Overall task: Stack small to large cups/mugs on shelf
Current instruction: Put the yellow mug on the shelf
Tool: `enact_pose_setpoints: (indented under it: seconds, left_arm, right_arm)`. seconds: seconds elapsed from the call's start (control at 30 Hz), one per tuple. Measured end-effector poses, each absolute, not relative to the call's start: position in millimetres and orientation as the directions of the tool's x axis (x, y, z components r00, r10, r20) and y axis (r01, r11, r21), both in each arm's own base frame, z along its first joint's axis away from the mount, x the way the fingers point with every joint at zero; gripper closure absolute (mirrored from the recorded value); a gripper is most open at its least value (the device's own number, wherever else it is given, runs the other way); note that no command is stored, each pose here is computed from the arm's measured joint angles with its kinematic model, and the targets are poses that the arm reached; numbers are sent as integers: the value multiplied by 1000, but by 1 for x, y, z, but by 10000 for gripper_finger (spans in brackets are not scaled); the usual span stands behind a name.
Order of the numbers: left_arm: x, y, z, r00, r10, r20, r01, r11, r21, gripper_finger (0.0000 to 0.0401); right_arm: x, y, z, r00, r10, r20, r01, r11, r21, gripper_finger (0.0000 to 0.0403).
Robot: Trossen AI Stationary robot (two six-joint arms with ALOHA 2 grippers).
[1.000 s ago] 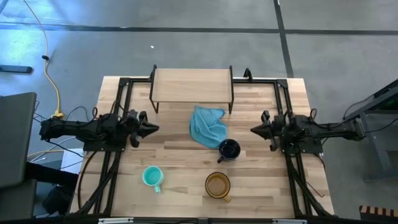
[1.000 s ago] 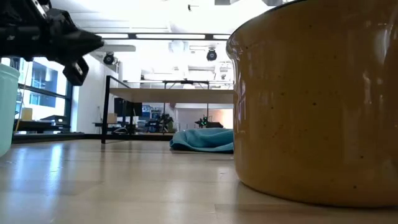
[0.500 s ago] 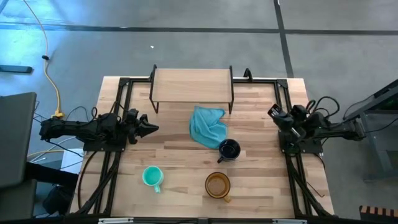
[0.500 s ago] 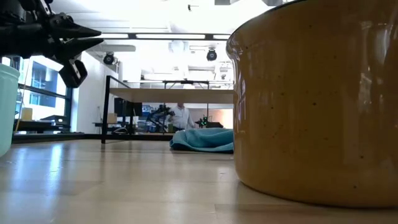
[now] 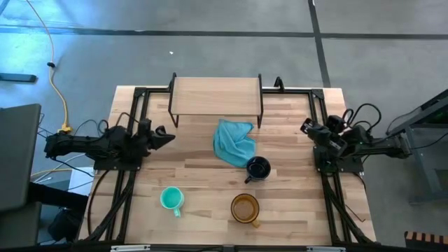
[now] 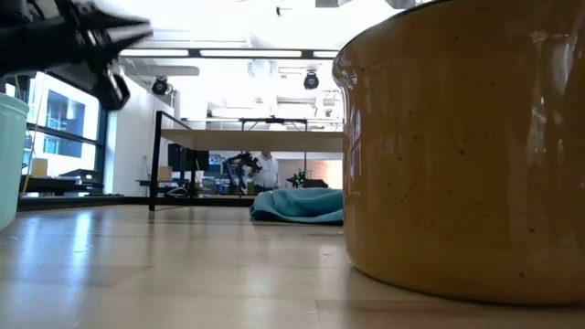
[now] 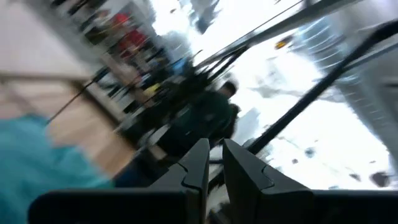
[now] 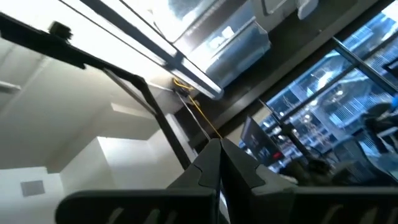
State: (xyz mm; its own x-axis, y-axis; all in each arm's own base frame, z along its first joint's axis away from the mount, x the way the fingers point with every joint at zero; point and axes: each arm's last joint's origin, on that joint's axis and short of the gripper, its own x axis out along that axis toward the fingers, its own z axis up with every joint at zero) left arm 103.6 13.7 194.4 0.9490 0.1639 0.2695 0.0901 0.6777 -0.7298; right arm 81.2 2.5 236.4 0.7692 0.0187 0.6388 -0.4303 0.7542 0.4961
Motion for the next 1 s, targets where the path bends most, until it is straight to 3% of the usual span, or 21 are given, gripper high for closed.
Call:
enact_pose_setpoints:
  seconds: [0.23, 0.4, 0.77, 1.0]
  left_arm:
    - [98, 12, 210, 894, 124, 430, 229, 698, -679, 364]
    - [99, 14, 208, 898, 171, 405, 131, 776, -617, 364]
    - [100, 13, 205, 914, 155, 376, 144, 740, -657, 364]
    - [100, 11, 205, 924, 65, 376, 228, 698, -679, 364]
  right_arm:
    - [86, 3, 230, 823, 16, 568, -374, 769, 519, 402]
    - [90, 3, 225, 856, 17, 516, -340, 771, 539, 402]
    - [93, 1, 218, 895, -38, 445, -256, 772, 581, 402]
    - [93, 2, 219, 890, -12, 455, -301, 736, 607, 402]
